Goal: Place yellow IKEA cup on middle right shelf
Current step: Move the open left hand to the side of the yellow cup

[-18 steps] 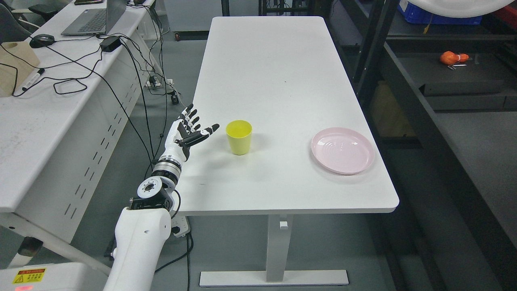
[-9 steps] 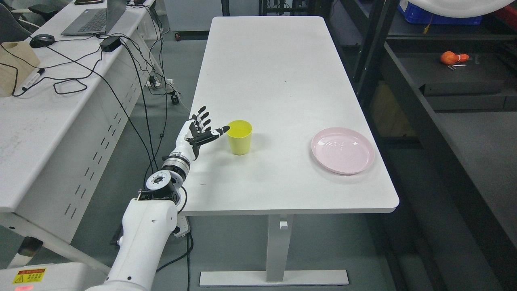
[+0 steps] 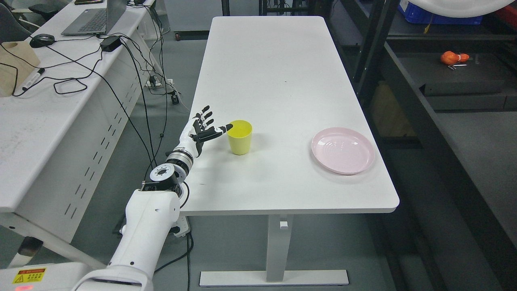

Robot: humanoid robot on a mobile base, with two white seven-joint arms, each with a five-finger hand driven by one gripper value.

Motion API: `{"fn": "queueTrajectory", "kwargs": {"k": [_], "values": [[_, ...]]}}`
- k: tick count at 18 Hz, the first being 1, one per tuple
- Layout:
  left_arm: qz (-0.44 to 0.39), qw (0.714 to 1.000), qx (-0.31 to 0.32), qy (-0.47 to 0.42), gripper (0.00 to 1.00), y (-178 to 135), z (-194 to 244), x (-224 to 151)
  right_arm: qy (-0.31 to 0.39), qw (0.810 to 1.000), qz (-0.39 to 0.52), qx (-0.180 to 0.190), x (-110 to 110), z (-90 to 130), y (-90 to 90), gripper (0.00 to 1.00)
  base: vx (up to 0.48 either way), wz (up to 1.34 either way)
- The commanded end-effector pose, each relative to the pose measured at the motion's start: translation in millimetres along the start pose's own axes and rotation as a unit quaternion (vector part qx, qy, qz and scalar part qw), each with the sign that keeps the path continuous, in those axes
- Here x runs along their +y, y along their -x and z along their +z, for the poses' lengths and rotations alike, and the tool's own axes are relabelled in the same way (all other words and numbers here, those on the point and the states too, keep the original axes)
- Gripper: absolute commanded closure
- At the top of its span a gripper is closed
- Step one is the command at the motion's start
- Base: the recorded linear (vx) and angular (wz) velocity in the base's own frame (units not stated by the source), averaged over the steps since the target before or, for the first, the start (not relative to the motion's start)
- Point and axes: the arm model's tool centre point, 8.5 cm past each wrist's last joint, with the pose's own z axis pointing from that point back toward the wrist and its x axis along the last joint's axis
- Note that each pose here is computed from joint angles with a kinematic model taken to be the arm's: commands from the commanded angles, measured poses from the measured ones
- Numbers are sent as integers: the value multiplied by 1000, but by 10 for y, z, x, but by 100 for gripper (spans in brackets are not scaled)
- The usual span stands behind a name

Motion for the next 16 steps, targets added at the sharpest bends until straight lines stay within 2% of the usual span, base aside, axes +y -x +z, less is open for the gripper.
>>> {"fn": "queueTrajectory", "kwargs": {"k": [1, 4, 13, 16], "values": [[-46, 998, 41, 16, 1, 212, -2, -50, 7, 1000, -2, 7, -98, -6, 91, 1, 0, 0], [-56, 997, 41, 46, 1, 195, -9, -140, 7, 1000, -2, 7, -98, -6, 91, 1, 0, 0], [-55, 997, 32, 49, 1, 99, -41, -162, 7, 1000, -2, 7, -98, -6, 81, 1, 3, 0], [-56, 997, 35, 48, 5, 91, -51, -158, 7, 1000, -2, 7, -98, -6, 91, 1, 0, 0]]}}
